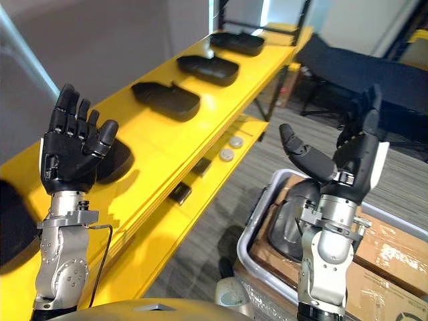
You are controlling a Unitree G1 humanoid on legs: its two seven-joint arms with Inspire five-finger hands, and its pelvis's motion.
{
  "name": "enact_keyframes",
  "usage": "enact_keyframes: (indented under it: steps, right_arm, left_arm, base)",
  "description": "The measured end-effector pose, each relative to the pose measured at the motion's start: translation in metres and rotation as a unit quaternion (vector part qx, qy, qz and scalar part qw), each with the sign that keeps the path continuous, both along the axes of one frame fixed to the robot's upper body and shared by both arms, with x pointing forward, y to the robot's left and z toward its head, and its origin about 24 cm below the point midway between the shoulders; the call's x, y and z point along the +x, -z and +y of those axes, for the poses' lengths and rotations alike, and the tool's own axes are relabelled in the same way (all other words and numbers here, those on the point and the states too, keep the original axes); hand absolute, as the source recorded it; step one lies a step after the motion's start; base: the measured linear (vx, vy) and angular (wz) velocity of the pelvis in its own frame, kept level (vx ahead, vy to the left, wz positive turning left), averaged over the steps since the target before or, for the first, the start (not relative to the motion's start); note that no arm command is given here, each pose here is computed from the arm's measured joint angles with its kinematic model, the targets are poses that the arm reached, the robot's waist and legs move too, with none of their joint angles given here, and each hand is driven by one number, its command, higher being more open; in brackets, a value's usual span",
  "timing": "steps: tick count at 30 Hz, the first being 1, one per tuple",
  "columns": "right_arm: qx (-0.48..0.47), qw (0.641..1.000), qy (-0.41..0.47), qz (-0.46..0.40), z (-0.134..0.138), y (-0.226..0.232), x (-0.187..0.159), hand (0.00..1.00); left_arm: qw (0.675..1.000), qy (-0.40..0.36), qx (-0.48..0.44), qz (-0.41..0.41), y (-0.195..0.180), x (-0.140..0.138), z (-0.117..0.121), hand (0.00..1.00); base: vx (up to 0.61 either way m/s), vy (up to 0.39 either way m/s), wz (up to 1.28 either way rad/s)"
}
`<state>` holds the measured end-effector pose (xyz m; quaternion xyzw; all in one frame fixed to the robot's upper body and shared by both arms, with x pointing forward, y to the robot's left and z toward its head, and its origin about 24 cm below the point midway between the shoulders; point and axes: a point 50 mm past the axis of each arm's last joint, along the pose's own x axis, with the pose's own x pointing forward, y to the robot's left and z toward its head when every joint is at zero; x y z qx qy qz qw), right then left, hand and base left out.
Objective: Walk over and take three plastic housings, then place them on the shelf
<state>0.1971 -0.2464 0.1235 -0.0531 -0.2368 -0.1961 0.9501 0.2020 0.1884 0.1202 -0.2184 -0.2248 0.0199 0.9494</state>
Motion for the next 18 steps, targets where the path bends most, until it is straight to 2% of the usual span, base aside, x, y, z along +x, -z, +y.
enact_keyframes:
  steps: [5, 9, 14, 18]
  right_arm:
    - [0.019, 0.999, -0.009, 0.027, 0.006, 0.012, -0.003, 1.00]
    - [0.027, 0.998, -0.054, 0.014, 0.024, 0.009, 0.007, 1.00]
    - [0.001, 0.996, -0.088, -0.015, 0.040, -0.001, 0.030, 1.00]
    - [-0.012, 0.994, -0.104, 0.039, 0.055, 0.022, 0.036, 1.00]
  left_arm:
    - [0.997, 0.047, 0.021, -0.057, -0.014, -0.005, -0.007, 1.00]
    - [0.992, 0.086, 0.025, -0.092, -0.024, -0.008, -0.016, 1.00]
    - [0.996, 0.066, -0.007, -0.067, -0.010, -0.006, -0.005, 1.00]
    - [0.997, 0.049, -0.047, -0.048, 0.004, -0.013, 0.001, 1.00]
  base:
    - [-0.06, 0.132, 0.11]
    - [-0.24, 0.106, -0.96]
    - [-0.24, -0.005, -0.82]
    - [-0.12, -0.206, -0.68]
